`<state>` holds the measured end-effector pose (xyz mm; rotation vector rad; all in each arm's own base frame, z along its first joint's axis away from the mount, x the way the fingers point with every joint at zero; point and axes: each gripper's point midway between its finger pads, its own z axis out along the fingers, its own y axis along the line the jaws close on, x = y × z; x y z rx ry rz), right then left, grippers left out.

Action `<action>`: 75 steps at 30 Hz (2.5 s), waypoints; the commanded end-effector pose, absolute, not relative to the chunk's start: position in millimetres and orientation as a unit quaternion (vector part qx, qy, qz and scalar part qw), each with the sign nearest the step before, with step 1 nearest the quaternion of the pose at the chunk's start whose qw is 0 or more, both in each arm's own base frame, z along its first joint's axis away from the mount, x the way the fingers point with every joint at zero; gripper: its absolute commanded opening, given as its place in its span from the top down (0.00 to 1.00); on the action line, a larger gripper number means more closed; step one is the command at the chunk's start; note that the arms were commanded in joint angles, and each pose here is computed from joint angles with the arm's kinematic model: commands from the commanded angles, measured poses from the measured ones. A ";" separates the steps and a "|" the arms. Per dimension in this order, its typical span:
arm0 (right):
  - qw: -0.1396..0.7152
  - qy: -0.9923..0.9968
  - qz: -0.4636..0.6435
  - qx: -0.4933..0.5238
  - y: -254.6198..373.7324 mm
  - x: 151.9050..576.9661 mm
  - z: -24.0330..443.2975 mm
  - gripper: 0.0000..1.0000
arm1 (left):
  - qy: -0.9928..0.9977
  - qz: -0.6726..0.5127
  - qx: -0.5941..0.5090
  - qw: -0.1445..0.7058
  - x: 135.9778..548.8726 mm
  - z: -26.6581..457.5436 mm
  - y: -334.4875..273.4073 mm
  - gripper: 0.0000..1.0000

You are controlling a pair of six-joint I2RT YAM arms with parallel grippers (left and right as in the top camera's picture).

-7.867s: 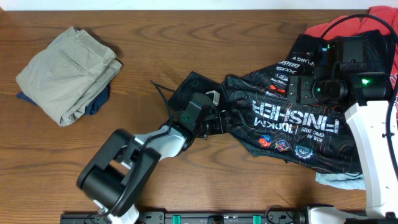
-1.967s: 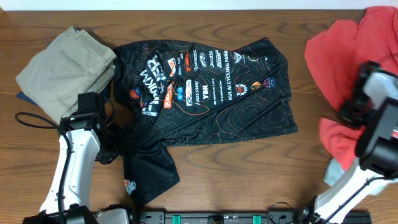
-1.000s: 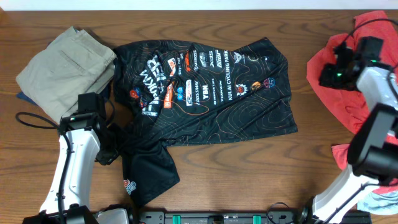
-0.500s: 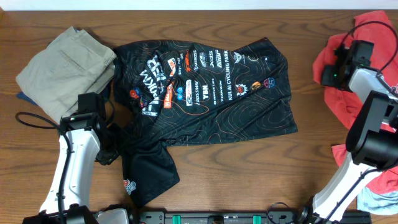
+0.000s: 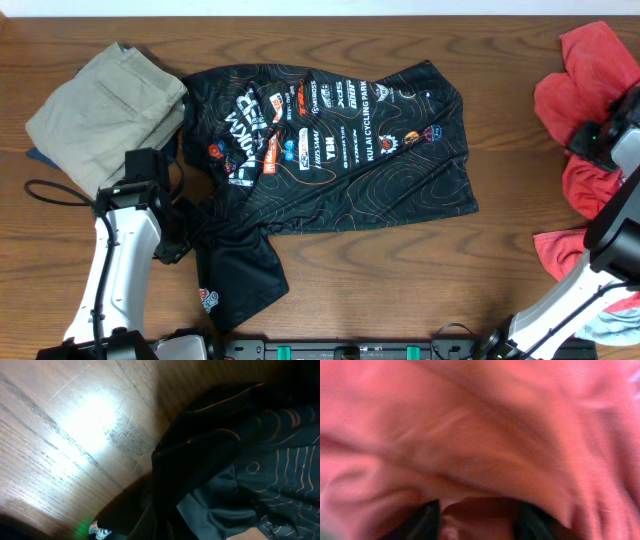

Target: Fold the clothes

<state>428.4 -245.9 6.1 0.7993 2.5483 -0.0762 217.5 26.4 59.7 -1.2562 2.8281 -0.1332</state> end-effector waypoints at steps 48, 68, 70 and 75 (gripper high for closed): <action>-0.035 0.979 0.159 0.122 25.9 306.3 14.4 0.99 | 0.940 -0.104 -0.324 0.013 220.2 69.1 4.4 0.94; 0.325 0.932 0.120 0.101 -29.4 319.1 323.5 0.99 | 0.895 -0.182 -0.181 0.365 248.0 341.0 -11.0 0.94; 0.374 0.916 0.108 0.097 -31.3 309.3 357.1 0.99 | 0.880 -0.183 -0.172 0.403 242.1 368.9 -12.0 0.94; 0.467 0.875 0.054 0.113 -44.0 279.9 422.4 0.99 | 0.839 -0.190 -0.158 0.484 222.7 430.6 -15.4 0.94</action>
